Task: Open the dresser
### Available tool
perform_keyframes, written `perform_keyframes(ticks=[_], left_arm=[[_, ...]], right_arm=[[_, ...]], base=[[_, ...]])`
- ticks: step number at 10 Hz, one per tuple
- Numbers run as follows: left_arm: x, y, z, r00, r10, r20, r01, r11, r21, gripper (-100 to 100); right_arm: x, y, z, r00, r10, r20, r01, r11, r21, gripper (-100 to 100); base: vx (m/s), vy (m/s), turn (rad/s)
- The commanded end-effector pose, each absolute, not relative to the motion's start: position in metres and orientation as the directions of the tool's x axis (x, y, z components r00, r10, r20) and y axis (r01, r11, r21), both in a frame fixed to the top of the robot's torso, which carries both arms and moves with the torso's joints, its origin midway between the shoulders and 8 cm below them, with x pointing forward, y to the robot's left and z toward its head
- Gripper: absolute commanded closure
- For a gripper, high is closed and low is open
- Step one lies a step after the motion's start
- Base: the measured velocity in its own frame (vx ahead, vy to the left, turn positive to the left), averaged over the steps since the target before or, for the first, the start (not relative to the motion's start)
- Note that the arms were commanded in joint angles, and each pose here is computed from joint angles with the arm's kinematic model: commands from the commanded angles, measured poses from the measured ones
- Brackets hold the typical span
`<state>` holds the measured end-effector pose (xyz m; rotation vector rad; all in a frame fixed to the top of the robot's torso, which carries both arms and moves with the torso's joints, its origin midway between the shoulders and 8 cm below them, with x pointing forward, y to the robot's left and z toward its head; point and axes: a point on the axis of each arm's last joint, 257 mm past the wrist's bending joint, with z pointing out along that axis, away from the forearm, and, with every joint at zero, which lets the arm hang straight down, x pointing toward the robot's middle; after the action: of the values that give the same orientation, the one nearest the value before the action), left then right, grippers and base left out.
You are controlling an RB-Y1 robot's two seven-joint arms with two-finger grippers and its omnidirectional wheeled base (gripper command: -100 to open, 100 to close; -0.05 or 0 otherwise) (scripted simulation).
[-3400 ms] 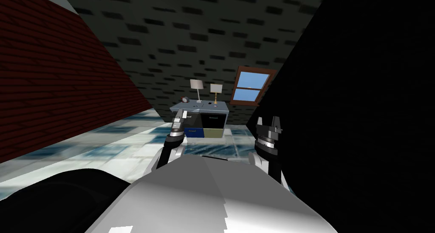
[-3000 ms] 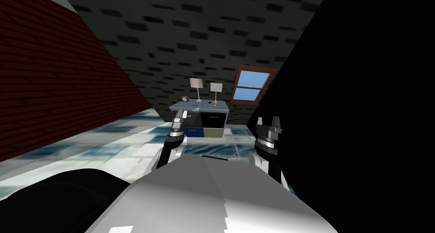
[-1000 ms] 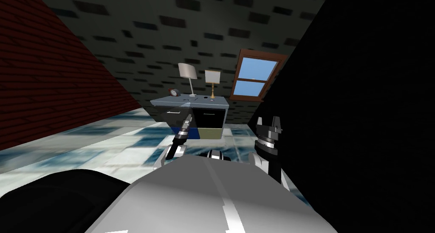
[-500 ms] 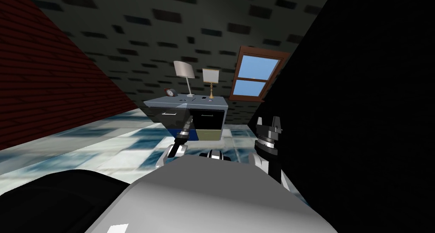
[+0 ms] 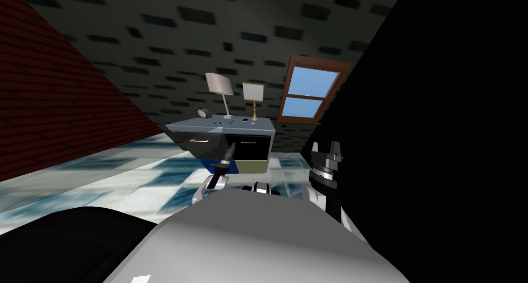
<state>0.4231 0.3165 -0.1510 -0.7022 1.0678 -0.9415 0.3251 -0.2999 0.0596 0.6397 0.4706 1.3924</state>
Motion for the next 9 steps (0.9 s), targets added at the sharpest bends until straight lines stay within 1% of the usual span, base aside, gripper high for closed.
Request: perform_keyframes(ticks=[1, 5, 9], left_arm=[[0.429, 0.317, -0.174, 0.177, -0.900, -0.398, 0.243, 0.432, -0.869, -100], [0.437, 0.312, -0.210, 0.182, -0.923, -0.340, 0.171, 0.370, -0.913, -100], [0.438, 0.316, -0.200, 0.184, -0.918, -0.352, 0.180, 0.383, -0.906, -100]], right_arm=[[0.325, -0.300, 0.060, 0.132, 0.989, 0.064, -0.747, 0.057, 0.662, 0], [0.325, -0.300, 0.060, 0.132, 0.989, 0.064, -0.747, 0.057, 0.662, 0], [0.325, -0.300, 0.060, 0.132, 0.989, 0.064, -0.747, 0.057, 0.662, 0]], base=[[0.098, -0.024, -0.007], [0.078, -0.031, -0.007], [0.049, -0.003, -0.014]])
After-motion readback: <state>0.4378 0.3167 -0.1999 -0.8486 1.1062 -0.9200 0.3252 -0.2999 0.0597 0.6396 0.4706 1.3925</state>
